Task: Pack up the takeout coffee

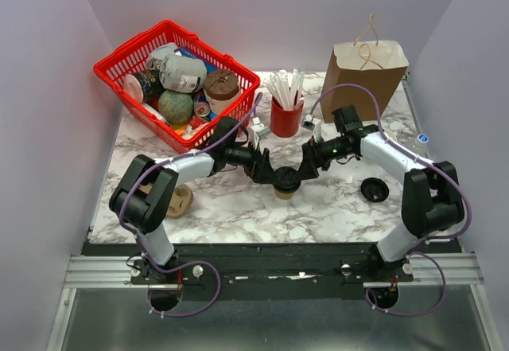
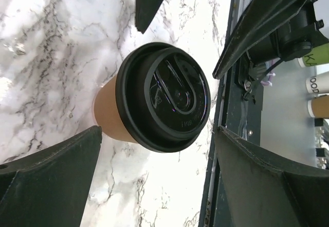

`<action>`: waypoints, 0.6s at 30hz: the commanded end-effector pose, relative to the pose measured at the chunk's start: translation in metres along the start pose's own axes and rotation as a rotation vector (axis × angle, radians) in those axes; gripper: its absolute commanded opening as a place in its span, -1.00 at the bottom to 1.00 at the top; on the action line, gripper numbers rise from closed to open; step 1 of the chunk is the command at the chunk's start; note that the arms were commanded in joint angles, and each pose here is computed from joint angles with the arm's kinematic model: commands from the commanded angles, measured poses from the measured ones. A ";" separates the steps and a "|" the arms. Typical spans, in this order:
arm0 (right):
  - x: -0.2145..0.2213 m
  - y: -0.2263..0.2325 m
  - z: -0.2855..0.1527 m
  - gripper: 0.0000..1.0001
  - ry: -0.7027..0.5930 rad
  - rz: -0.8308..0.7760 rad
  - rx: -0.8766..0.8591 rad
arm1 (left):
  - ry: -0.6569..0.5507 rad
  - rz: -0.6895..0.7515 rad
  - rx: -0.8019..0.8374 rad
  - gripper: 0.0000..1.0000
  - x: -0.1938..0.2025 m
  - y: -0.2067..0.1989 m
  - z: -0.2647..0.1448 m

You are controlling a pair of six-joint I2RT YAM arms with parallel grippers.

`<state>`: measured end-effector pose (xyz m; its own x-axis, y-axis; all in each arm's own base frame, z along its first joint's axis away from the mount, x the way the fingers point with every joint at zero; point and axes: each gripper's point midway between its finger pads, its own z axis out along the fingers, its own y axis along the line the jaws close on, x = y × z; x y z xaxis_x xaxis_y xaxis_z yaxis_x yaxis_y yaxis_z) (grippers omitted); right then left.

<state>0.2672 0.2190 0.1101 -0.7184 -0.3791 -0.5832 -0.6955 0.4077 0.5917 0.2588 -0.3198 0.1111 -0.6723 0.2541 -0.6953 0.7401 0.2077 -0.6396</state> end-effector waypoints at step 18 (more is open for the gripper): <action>-0.001 -0.011 -0.010 0.70 0.006 -0.471 0.074 | -0.116 -0.125 -0.135 0.80 -0.034 0.044 -0.007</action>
<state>0.2668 0.2014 0.1106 -0.3997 -0.5253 -0.7512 -0.9145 0.2848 0.2874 0.2974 -0.3189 0.1204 -0.7236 0.1366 -0.6766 0.6812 0.2995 -0.6680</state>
